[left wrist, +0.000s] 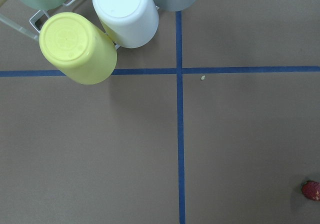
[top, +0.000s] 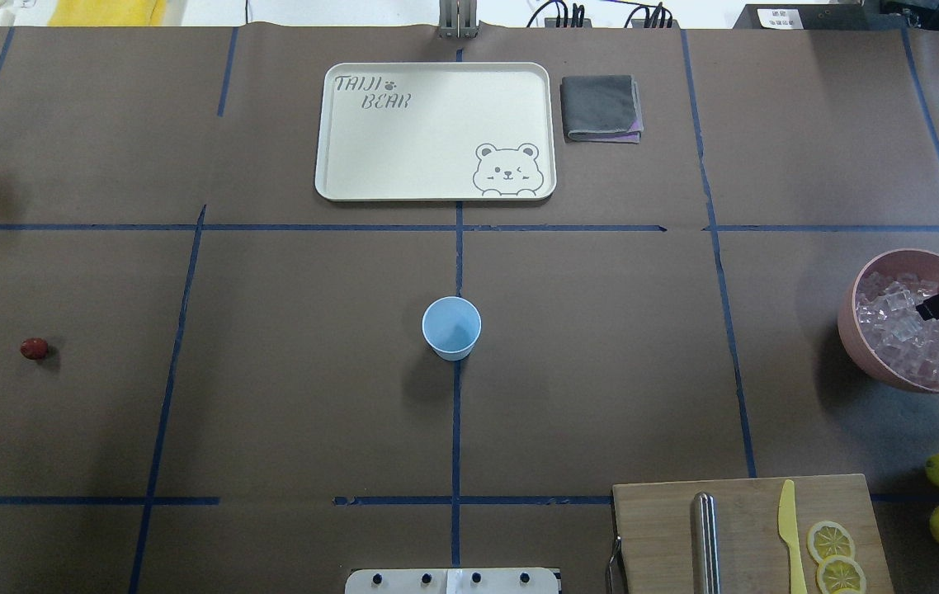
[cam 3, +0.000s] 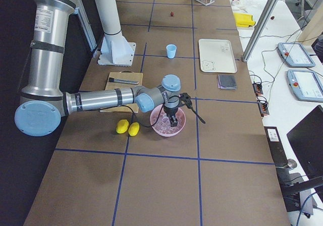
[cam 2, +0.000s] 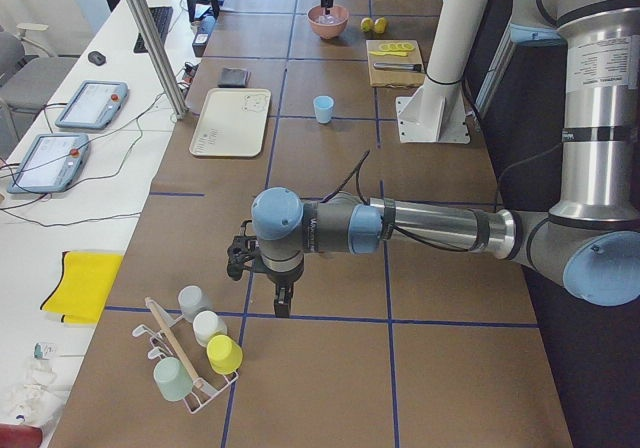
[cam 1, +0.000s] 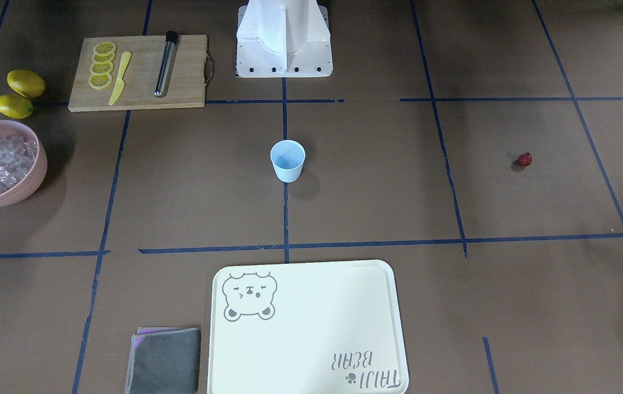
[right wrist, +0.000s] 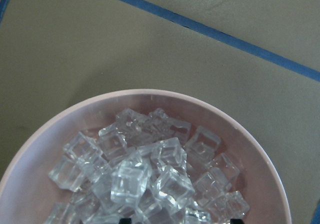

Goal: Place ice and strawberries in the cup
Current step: 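Lower the right gripper into the pink bowl and grasp an ice cube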

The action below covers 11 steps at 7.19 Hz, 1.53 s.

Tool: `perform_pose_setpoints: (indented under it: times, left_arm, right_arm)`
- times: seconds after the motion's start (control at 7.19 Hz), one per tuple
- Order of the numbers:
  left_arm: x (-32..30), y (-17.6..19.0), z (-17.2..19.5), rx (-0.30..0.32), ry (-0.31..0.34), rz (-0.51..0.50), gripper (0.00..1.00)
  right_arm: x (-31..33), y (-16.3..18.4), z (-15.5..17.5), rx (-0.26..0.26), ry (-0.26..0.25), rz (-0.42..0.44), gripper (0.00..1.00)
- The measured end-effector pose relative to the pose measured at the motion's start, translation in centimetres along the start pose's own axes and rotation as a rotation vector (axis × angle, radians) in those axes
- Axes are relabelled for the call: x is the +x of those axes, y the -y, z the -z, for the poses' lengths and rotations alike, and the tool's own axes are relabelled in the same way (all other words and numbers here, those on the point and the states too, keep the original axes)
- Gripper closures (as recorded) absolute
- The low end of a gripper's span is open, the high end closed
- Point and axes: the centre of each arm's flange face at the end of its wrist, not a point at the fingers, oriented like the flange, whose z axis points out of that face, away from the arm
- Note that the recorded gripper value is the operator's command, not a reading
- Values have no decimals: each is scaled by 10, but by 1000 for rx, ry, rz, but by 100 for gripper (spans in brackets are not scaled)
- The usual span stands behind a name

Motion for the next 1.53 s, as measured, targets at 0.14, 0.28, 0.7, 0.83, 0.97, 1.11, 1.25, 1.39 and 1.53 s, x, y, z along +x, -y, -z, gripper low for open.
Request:
perform_pose_setpoints:
  times: [0.14,0.28,0.7,0.83,0.97,1.11,1.25,1.39,1.53]
  left_arm:
    - [1,0,1,2,0,-2,0]
    - [2,0,2,4,0,-4,0]
    - [5,1,5,8,0,-9,0]
    - [5,1,5,9,0,-9,0]
    - [5,1,5,9,0,-9,0]
    - [5,1,5,9,0,-9,0]
    - [5,0,5,8,0,-9,0]
    - [4,-2,4,6,0,-7,0]
    - [3,-7,3,4,0,-4,0]
  right_arm:
    - [2,2,-2,-2,-1,-1,28]
    - [4,0,-4,-6,-3,-1,31]
    - [9,-5,-8,-18,-6,-2,34]
    - [10,-6,-9,-20,-6,-3,34]
    - [11,-6,-11,-23,-7,-5,36]
    - [13,-5,-14,-27,-7,-8,40]
    - [14,-5,-15,-29,-7,-9,51]
    - [14,-5,-15,-29,-7,-10,64]
    - [14,-4,-15,-29,-7,-10,76]
